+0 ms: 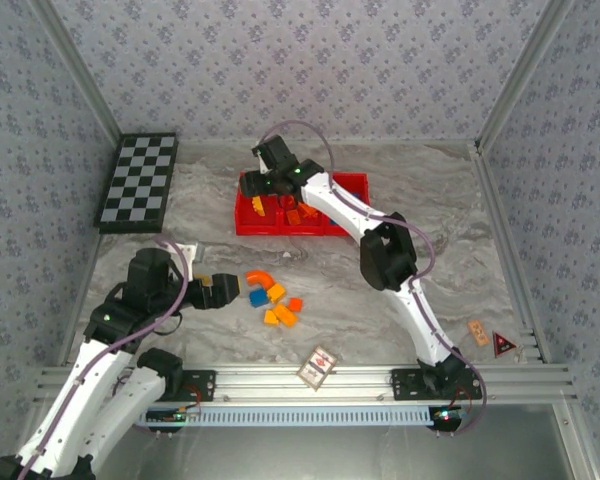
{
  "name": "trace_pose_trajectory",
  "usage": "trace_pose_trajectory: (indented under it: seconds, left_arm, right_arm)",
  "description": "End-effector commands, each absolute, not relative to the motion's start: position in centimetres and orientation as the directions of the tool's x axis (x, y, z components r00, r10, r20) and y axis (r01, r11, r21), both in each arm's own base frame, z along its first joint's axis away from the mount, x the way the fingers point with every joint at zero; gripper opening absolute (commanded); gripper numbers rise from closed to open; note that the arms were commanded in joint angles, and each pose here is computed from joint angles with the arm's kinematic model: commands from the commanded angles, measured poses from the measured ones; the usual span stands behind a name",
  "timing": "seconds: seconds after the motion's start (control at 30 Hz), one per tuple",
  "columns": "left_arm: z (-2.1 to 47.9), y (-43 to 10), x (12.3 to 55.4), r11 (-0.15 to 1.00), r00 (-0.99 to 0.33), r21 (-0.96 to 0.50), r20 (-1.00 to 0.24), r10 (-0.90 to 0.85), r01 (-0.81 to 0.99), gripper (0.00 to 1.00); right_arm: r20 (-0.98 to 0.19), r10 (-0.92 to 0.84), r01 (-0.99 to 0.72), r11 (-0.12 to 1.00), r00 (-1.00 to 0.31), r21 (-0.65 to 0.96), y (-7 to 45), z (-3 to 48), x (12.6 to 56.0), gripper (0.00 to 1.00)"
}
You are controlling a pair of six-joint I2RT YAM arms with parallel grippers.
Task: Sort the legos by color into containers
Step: Place the lego in the container, then pick up the lego from the middle-left of the table.
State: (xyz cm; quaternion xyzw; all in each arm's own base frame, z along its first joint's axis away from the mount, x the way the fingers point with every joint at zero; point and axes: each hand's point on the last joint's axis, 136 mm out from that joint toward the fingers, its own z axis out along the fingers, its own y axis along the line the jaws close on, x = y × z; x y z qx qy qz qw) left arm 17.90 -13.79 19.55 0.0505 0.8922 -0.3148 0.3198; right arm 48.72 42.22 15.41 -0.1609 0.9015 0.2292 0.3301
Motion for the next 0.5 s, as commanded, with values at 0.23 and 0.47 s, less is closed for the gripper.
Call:
trace_pose_trajectory:
  seconds: [0.23, 0.47]
  left_arm:
    - [19.0, -12.9, 18.3, 0.829, -0.802, -0.509, -0.582, -0.134, 0.231, 1.0]
    - [18.6, -12.8, 18.4, 0.84, -0.814, -0.499, -0.566, -0.129, 0.214, 1.0]
  right_arm:
    - [-0.651, -0.097, -0.35, 0.897, -0.753, 0.272, 35.0, 19.7, 42.3, 0.89]
    - [-0.601, -0.038, -0.284, 0.904, -0.798, 0.32, 30.1, 17.2, 36.2, 1.0]
